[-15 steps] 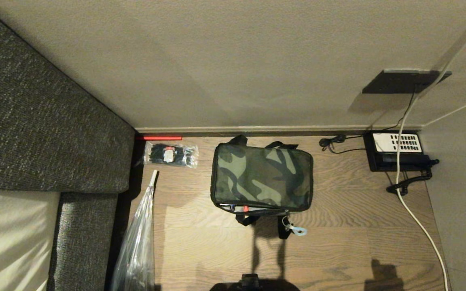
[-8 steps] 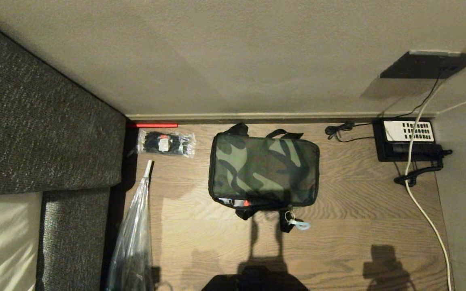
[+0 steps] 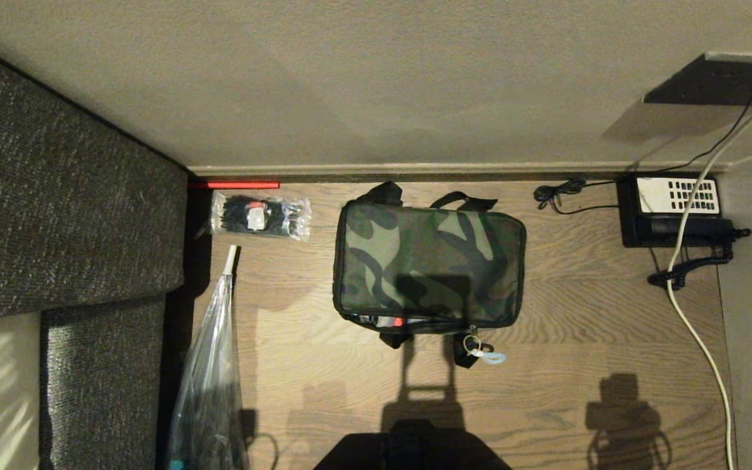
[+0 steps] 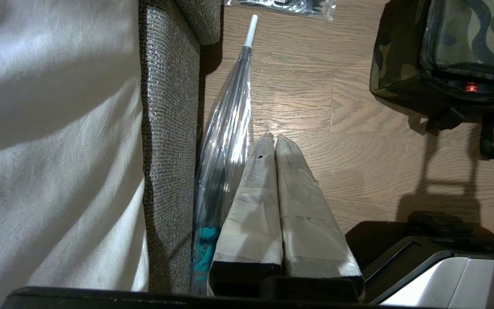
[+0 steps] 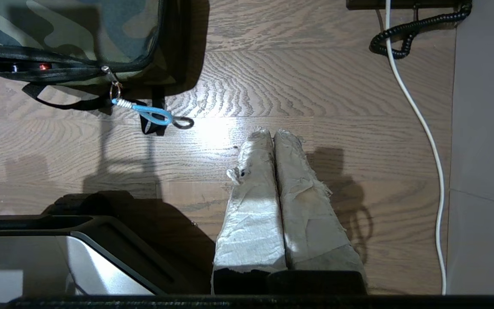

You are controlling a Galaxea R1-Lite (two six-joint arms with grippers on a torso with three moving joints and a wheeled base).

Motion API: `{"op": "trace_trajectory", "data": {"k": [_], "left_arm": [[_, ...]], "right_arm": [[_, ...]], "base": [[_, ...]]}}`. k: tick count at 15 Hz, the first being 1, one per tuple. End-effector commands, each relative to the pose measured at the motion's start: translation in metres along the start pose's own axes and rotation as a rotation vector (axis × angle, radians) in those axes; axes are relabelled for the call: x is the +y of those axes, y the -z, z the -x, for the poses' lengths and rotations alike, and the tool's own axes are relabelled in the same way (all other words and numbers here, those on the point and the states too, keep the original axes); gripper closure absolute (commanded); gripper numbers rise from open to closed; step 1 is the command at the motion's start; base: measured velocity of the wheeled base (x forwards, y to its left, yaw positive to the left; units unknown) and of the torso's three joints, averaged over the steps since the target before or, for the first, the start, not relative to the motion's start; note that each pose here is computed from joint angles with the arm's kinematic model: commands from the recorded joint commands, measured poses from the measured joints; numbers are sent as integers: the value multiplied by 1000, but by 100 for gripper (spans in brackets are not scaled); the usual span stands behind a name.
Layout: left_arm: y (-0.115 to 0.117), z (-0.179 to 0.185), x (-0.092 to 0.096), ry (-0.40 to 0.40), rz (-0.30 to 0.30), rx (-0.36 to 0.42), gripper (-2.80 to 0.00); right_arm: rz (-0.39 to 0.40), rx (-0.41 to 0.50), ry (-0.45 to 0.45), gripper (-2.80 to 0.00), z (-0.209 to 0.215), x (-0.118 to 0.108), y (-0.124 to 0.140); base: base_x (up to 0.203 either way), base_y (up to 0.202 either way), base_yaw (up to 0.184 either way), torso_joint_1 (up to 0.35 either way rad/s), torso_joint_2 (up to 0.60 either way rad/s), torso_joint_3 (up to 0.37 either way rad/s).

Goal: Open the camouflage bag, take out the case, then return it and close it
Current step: Open the top of the storage box

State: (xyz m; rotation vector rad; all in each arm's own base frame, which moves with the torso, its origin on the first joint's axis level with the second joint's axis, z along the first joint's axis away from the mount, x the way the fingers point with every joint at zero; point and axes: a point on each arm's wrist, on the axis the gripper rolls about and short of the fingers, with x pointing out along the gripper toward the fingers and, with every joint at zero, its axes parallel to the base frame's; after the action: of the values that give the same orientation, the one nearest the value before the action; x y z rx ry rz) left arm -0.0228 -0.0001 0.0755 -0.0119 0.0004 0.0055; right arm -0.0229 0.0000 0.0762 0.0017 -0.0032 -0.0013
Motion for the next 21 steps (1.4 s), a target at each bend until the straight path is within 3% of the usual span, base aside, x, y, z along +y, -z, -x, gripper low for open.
{"op": "trace_trajectory", "data": {"k": [1, 8, 10, 13, 15, 19, 21], "left_arm": [[0, 0, 0, -1, 0, 0, 0], [0, 0, 0, -1, 0, 0, 0], [0, 0, 0, -1, 0, 0, 0], [0, 0, 0, -1, 0, 0, 0], [0, 0, 0, -1, 0, 0, 0], [0, 0, 0, -1, 0, 0, 0], [0, 0, 0, -1, 0, 0, 0]], "right_arm": [[0, -1, 0, 0, 0, 0, 0], [15, -5, 1, 0, 0, 0, 0], [11, -90, -9, 0, 7, 0, -23], [1, -217, -69, 0, 52, 2, -90], [-40, -224, -137, 0, 96, 3, -120], [-91, -313, -333, 0, 127, 7, -141], [-108, -348, -359, 0, 134, 7, -147]], "base": [[0, 0, 0, 7, 7, -31], [0, 0, 0, 0, 0, 0], [0, 0, 0, 0, 0, 0], [0, 0, 0, 0, 0, 0], [0, 0, 0, 0, 0, 0], [0, 0, 0, 0, 0, 0], [0, 0, 0, 0, 0, 0]]}}
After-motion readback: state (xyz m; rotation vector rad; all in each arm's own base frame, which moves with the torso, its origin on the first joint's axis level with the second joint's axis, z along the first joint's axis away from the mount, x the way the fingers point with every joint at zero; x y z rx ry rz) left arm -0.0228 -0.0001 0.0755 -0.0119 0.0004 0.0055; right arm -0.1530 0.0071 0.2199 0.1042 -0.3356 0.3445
